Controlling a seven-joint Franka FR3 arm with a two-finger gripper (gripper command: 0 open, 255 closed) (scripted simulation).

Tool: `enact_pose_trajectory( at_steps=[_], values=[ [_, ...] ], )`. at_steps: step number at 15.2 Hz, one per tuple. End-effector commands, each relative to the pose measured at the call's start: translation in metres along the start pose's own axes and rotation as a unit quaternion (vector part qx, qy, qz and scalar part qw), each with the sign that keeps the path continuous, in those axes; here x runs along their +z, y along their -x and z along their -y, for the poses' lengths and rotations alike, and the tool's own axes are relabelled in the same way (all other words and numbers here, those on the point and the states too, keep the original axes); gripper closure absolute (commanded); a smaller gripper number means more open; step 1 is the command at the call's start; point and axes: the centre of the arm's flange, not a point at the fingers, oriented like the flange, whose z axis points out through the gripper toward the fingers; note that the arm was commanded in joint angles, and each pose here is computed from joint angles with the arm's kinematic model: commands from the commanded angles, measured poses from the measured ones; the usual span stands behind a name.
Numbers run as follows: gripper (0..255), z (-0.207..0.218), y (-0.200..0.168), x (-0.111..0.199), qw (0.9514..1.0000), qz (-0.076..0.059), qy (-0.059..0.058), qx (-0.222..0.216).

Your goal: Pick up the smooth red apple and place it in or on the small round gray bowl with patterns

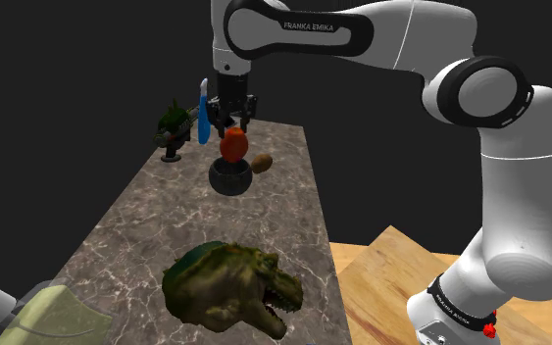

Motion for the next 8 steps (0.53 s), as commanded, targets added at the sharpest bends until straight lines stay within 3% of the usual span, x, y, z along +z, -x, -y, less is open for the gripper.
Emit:
enact_pose_trajectory(
  at_steps=[1, 8],
  values=[
    [255, 0.002, -0.001, 0.012, 1.0, 0.0, 0.0, 0.0],
    [255, 0.002, -0.001, 0.026, 1.0, 0.0, 0.0, 0.0]
  ],
)
